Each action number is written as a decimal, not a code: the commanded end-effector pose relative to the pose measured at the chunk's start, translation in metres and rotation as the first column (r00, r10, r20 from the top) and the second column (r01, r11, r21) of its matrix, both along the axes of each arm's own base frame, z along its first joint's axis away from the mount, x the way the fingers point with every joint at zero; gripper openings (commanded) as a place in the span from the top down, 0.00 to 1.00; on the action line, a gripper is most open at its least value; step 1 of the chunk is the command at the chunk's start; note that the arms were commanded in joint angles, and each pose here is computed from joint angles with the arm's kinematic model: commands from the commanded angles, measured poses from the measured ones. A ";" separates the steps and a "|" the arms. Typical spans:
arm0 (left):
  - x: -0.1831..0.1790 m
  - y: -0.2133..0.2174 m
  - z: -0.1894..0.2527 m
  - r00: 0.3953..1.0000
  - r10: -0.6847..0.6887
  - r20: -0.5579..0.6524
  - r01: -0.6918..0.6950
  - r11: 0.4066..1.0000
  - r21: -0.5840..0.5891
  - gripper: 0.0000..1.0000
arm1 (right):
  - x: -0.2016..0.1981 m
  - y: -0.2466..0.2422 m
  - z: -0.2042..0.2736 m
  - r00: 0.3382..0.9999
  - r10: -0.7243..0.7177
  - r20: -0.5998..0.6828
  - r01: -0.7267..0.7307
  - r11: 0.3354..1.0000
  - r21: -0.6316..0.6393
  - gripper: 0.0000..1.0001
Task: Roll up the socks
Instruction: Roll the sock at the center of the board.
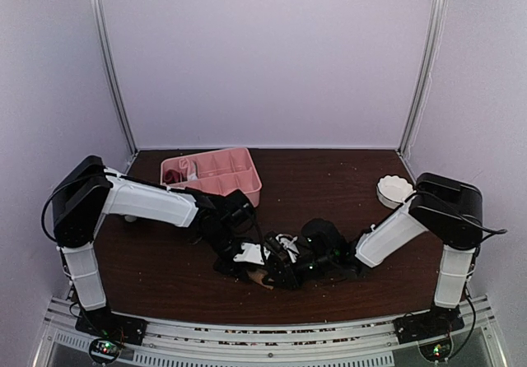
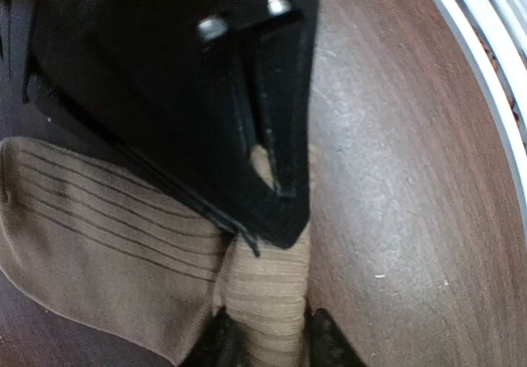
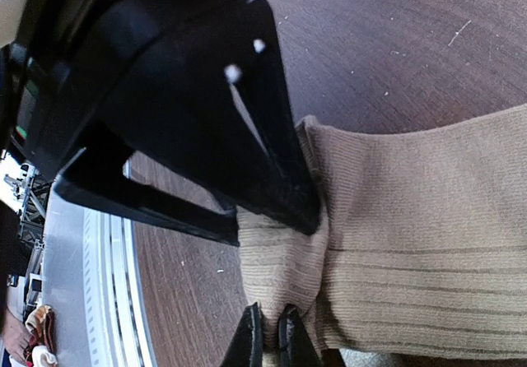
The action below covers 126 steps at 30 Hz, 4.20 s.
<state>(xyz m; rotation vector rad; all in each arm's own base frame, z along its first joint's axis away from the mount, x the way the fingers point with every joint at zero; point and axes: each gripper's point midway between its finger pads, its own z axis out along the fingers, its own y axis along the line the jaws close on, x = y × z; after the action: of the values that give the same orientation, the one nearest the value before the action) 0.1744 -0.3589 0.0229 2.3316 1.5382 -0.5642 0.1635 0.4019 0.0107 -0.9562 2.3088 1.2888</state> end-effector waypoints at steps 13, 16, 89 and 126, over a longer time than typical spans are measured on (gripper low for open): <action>-0.020 0.001 -0.012 0.959 0.064 -0.275 -0.023 0.988 0.150 1.00 | -0.031 -0.101 -0.081 0.993 -0.119 0.006 0.109 0.885 -0.452 0.73; -0.024 0.004 -0.020 0.932 0.117 -0.342 -0.043 0.976 0.215 1.00 | -0.021 -0.095 -0.060 0.981 -0.128 0.148 0.177 0.902 -0.394 0.65; 0.011 0.006 0.006 0.896 0.268 -0.353 -0.204 0.957 0.208 0.03 | -0.042 -0.044 -0.060 0.874 0.248 0.417 -0.031 0.887 -0.462 1.00; -0.008 0.010 0.047 0.993 0.093 -0.075 -0.107 0.972 -0.208 0.39 | -0.065 -0.090 -0.103 0.962 -0.021 -0.274 -0.123 0.860 -0.496 1.00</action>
<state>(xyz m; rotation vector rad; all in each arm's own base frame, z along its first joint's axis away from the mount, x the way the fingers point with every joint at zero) 0.1813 -0.3404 0.0872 1.9946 1.6145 -0.7415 0.1537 0.4074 0.0134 -1.1036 2.2942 1.1897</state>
